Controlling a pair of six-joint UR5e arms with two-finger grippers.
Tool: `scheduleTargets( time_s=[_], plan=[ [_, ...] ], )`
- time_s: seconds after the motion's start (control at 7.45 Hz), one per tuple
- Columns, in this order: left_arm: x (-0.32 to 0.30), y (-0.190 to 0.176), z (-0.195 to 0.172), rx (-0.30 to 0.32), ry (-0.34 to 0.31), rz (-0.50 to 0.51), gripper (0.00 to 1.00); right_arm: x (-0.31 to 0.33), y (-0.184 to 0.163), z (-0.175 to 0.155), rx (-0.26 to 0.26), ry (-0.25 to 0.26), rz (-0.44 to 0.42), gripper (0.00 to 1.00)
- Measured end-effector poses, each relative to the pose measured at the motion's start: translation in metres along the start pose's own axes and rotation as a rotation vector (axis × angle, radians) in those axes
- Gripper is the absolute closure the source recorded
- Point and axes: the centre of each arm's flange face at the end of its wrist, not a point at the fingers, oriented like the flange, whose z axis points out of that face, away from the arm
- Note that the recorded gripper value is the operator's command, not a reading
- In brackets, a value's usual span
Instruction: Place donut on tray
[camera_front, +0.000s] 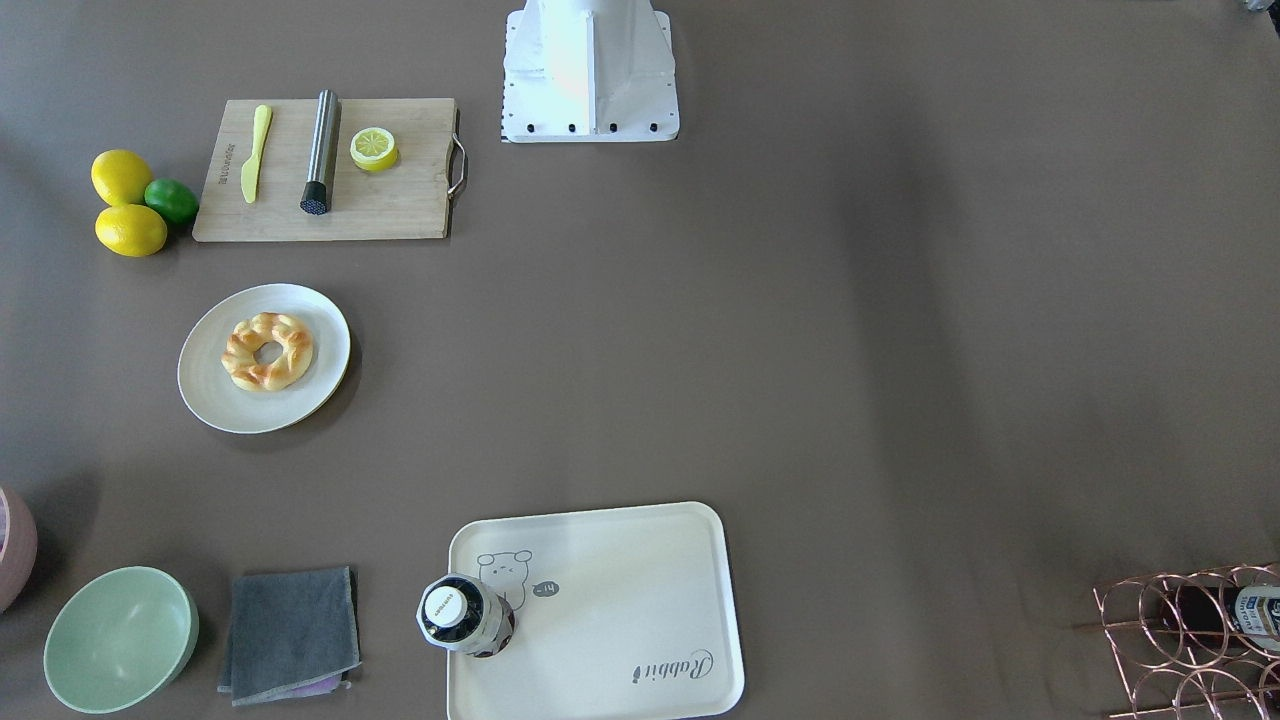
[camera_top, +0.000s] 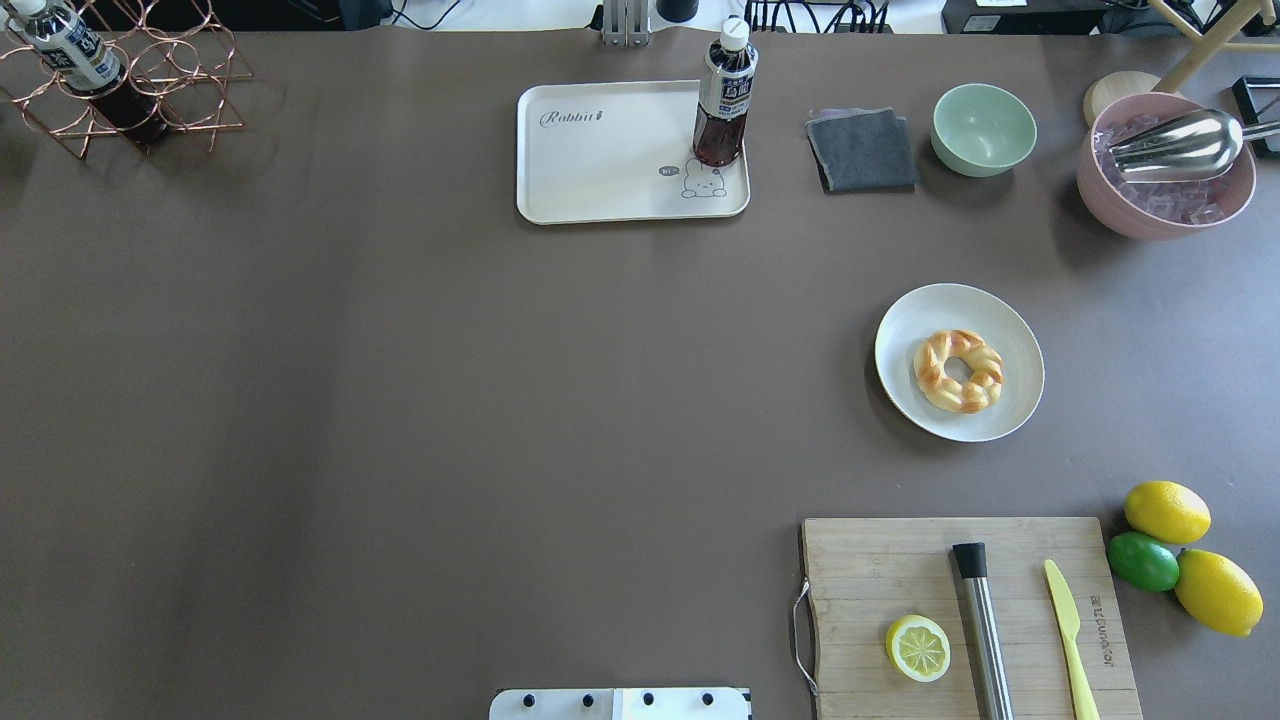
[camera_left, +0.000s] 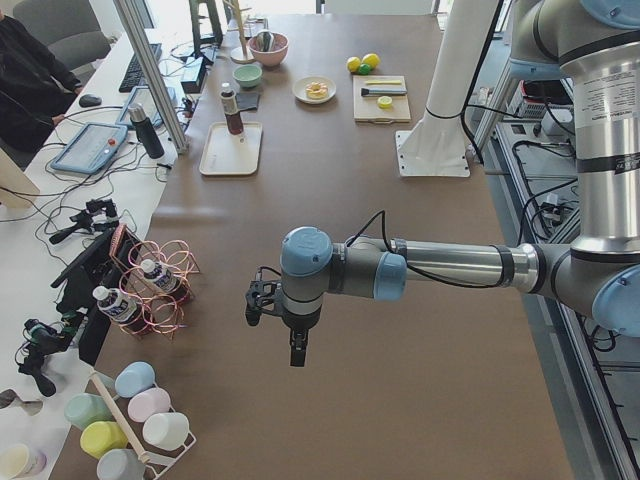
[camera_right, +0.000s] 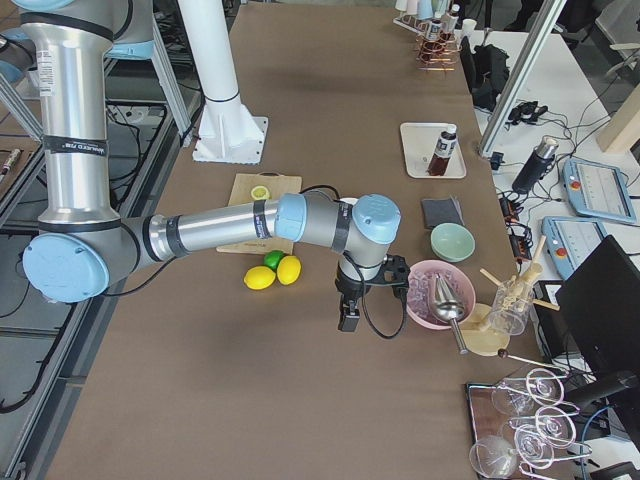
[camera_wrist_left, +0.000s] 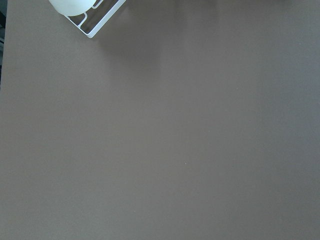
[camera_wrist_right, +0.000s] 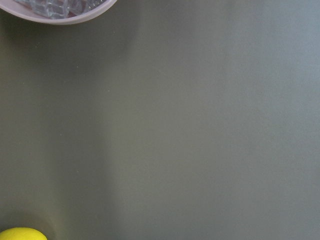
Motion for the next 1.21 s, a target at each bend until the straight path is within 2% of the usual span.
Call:
scheduleTargets(
  time_s=[0.54, 0.8, 1.21],
  plan=[
    [0.004, -0.007, -0.004, 0.010, 0.001, 0.009, 0.02, -0.012, -0.016, -0.014, 0.003, 0.019, -0.007, 0.01],
    [0.006, -0.009, -0.005, 0.013, 0.001, 0.012, 0.02, -0.018, -0.018, -0.026, 0.028, 0.048, -0.018, 0.01],
    [0.007, -0.011, -0.008, 0.019, 0.002, 0.016, 0.02, -0.027, -0.024, -0.034, 0.050, 0.051, -0.038, 0.01]
  ],
)
